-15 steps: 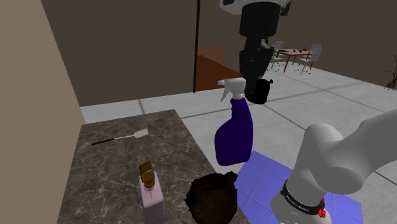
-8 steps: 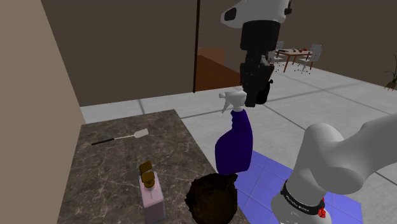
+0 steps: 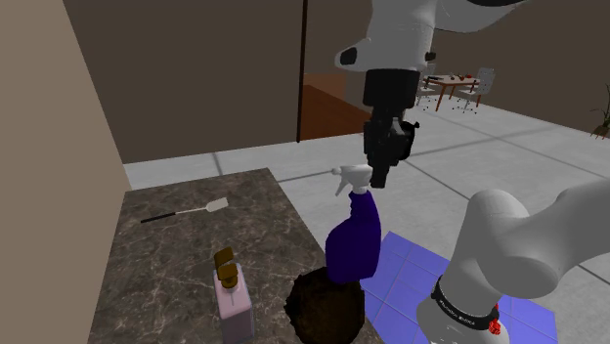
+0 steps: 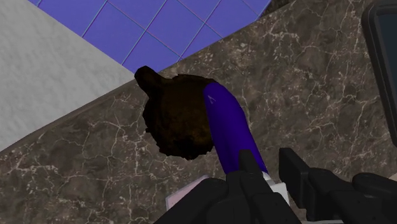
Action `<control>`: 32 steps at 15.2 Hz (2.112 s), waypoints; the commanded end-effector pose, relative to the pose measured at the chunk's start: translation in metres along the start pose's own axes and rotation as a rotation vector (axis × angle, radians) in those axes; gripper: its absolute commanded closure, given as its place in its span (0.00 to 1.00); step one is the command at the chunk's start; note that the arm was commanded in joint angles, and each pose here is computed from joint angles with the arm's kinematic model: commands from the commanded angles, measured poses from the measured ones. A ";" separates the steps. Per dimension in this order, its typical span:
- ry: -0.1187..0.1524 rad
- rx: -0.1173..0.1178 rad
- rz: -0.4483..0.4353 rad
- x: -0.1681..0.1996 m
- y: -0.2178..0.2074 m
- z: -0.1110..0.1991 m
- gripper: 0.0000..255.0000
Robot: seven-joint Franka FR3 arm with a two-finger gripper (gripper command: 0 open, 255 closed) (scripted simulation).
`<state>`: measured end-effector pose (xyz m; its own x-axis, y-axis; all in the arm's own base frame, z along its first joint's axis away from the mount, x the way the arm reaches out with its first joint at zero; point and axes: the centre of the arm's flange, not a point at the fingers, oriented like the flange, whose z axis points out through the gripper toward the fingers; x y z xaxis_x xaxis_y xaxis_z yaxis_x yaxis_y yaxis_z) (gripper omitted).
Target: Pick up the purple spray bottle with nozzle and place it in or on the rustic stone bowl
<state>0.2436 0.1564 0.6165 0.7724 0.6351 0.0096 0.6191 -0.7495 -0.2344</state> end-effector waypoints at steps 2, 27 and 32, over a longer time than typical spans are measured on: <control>0.001 0.000 0.000 0.000 0.004 0.015 1.00; 0.001 0.000 0.000 -0.001 0.022 0.090 0.00; 0.001 0.000 0.000 -0.001 0.022 0.064 0.00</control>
<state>0.2467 0.1539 0.5397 0.7725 0.6349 0.0106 0.6192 -0.7495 -0.2343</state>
